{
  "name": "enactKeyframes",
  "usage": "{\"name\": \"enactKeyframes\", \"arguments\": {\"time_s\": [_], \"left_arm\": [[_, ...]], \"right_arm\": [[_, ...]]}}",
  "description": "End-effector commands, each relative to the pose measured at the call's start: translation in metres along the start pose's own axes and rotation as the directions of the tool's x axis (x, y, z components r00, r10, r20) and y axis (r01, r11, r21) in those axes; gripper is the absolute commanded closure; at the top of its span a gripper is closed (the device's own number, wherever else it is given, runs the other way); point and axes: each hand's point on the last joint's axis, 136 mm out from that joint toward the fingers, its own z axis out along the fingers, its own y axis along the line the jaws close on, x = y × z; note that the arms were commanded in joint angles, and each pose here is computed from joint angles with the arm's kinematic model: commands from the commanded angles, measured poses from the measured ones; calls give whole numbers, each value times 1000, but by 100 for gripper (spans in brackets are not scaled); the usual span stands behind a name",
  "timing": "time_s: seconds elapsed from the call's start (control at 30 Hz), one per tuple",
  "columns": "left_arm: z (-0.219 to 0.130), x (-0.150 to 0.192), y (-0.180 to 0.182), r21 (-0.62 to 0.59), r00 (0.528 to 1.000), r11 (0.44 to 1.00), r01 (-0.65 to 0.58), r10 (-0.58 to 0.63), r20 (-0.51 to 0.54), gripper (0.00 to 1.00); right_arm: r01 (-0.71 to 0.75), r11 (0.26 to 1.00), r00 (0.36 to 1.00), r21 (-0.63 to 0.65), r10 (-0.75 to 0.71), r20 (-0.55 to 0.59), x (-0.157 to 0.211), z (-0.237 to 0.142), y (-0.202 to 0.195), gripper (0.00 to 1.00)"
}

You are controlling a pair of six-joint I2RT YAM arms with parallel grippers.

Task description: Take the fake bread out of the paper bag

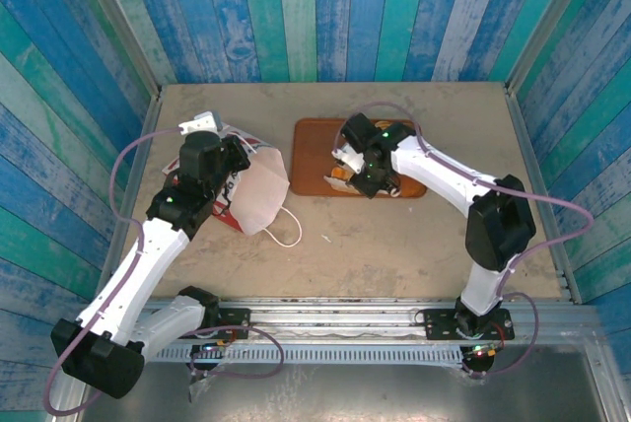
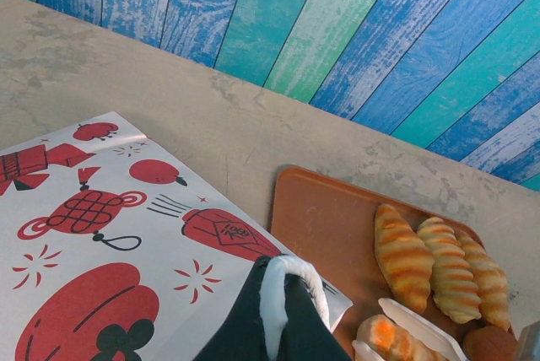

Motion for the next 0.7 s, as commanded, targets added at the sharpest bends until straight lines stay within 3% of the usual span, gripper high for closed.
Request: {"name": "enactKeyframes", "arguments": {"time_s": [0.0, 0.67], "left_arm": [[-3, -5, -3, 12, 1000, 1000, 5, -5, 20, 100], [-4, -7, -5, 20, 1000, 1000, 8, -9, 23, 100]], "right_arm": [[22, 1000, 1000, 20, -22, -7, 13, -12, -8, 54], [48, 999, 999, -9, -48, -8, 30, -17, -10, 53]]}}
